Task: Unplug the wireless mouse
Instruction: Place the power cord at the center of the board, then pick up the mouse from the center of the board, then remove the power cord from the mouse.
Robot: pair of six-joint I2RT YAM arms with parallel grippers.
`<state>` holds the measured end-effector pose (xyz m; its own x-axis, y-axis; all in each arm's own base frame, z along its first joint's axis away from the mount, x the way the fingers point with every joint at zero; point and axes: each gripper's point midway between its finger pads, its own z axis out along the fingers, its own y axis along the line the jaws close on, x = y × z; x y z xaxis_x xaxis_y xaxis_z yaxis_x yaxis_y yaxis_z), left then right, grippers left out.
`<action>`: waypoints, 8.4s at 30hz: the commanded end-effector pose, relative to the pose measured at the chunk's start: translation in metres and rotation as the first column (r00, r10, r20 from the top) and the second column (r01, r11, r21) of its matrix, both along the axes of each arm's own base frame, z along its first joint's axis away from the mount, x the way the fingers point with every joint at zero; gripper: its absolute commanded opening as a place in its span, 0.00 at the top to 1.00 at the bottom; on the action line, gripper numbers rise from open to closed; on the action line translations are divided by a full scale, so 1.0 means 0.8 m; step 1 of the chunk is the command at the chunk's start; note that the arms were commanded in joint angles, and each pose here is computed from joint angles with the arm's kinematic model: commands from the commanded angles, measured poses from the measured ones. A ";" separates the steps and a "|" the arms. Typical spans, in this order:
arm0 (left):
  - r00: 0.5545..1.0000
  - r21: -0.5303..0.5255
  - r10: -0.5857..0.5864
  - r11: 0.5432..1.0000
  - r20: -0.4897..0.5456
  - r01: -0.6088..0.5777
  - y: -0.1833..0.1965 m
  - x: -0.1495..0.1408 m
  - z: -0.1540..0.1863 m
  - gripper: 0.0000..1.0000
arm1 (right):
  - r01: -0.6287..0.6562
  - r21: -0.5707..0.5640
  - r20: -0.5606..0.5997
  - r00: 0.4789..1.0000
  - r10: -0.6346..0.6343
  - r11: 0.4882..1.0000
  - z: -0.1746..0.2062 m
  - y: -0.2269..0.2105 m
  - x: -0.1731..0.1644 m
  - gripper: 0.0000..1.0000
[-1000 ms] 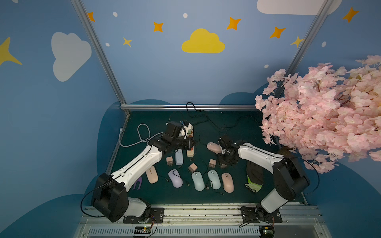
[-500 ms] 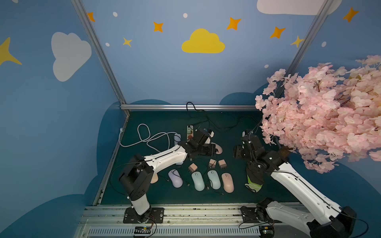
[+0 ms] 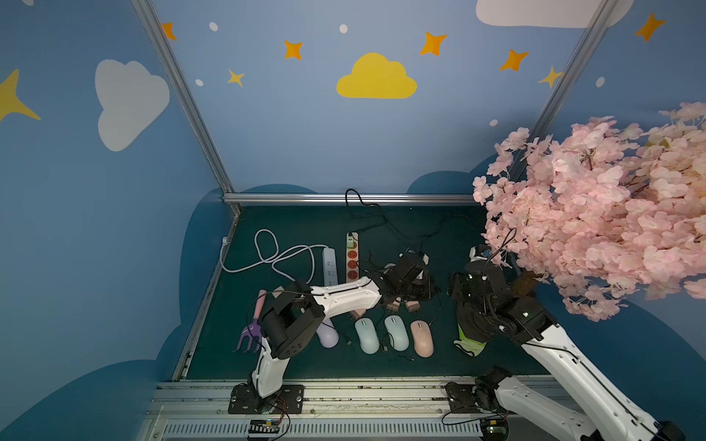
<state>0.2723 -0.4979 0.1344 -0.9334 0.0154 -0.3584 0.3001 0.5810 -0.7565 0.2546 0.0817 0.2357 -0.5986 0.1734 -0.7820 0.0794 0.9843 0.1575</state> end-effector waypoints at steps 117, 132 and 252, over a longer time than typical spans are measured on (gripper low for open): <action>0.933 -0.073 0.331 0.943 0.141 -0.323 0.266 0.138 0.060 0.32 | -0.786 0.093 -0.360 0.546 0.757 0.611 -0.104 0.231 0.089 1.00; 0.911 -0.196 0.413 0.893 -0.005 -0.406 0.252 0.132 0.059 0.27 | -0.791 0.225 -0.127 0.556 0.822 0.569 -0.070 0.259 0.060 1.00; 0.938 0.028 0.331 0.942 0.106 -0.336 0.351 0.130 0.055 0.96 | -0.442 -0.009 -0.552 0.750 0.364 0.897 -0.146 0.176 0.094 1.00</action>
<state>0.3924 -0.2212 0.1791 -0.8206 -0.3874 -0.4201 0.1001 0.6263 -0.7731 0.3161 0.2379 0.1224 -0.8643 -0.3442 -0.3667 -0.4102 0.9043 0.1181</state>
